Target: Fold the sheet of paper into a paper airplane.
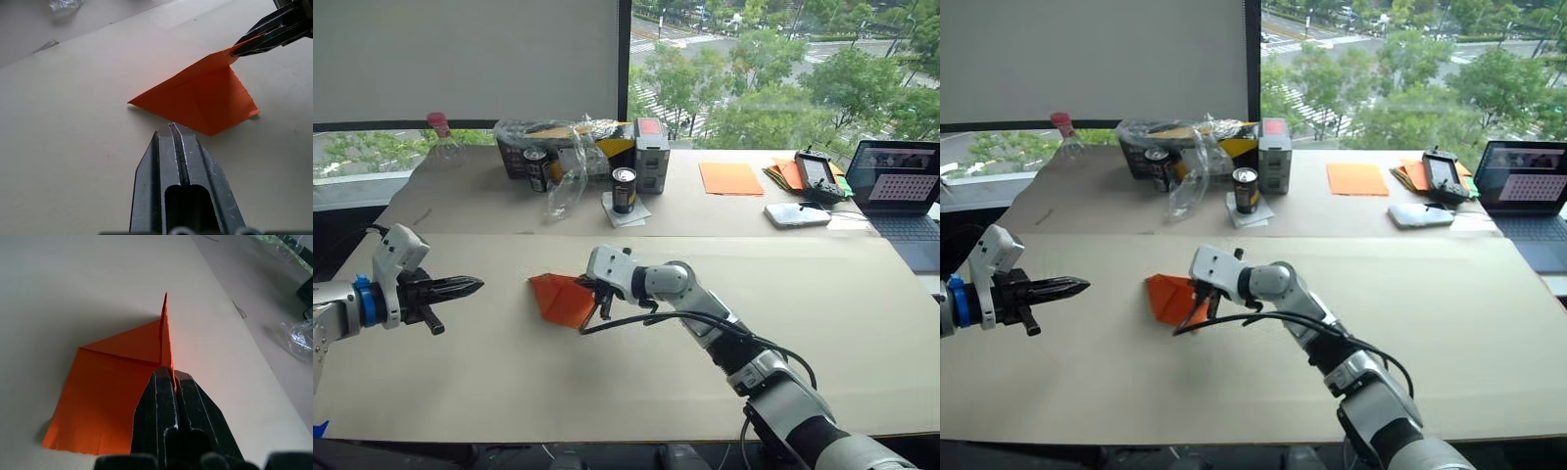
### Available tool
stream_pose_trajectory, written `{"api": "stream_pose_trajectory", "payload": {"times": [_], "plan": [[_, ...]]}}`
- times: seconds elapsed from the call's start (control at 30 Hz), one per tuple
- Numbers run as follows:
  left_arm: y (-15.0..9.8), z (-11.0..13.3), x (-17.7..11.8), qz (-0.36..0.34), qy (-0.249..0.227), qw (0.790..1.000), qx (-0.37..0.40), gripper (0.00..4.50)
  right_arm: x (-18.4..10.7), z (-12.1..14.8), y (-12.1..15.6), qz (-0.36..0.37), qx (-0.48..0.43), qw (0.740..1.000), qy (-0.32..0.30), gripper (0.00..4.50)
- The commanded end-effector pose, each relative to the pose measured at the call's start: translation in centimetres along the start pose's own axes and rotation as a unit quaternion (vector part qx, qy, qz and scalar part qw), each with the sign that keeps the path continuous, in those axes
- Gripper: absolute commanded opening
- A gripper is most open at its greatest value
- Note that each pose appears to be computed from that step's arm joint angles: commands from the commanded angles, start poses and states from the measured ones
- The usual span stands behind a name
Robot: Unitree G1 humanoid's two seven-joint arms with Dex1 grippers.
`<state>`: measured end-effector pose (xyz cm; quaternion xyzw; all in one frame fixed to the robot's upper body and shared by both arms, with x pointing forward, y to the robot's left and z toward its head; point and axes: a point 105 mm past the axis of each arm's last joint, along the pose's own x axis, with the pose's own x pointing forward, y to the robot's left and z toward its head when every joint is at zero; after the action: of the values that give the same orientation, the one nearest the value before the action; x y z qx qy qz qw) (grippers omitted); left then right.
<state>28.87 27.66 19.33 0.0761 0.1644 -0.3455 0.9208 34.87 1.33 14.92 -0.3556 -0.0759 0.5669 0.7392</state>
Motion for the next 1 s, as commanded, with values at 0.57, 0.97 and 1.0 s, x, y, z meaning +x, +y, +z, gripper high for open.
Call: {"api": "stream_pose_trajectory", "payload": {"times": [0.57, 0.97, 1.0], "plan": [[-8.2, 1.7, 7.6, -0.249, -0.004, 0.967, 0.056, 0.0, -9.0, -3.5, 4.4, 0.072, -0.265, 0.961, -0.026, 0.02], [-9.5, 1.0, 12.6, -0.313, 0.025, 0.938, 0.148, 0.0, -8.4, -5.8, 6.7, 0.062, -0.286, 0.956, -0.006, 0.02], [-9.6, 1.0, 13.0, -0.316, 0.024, 0.936, 0.15, 0.0, -8.3, -5.8, 6.6, 0.06, -0.286, 0.956, -0.006, 0.02]]}}
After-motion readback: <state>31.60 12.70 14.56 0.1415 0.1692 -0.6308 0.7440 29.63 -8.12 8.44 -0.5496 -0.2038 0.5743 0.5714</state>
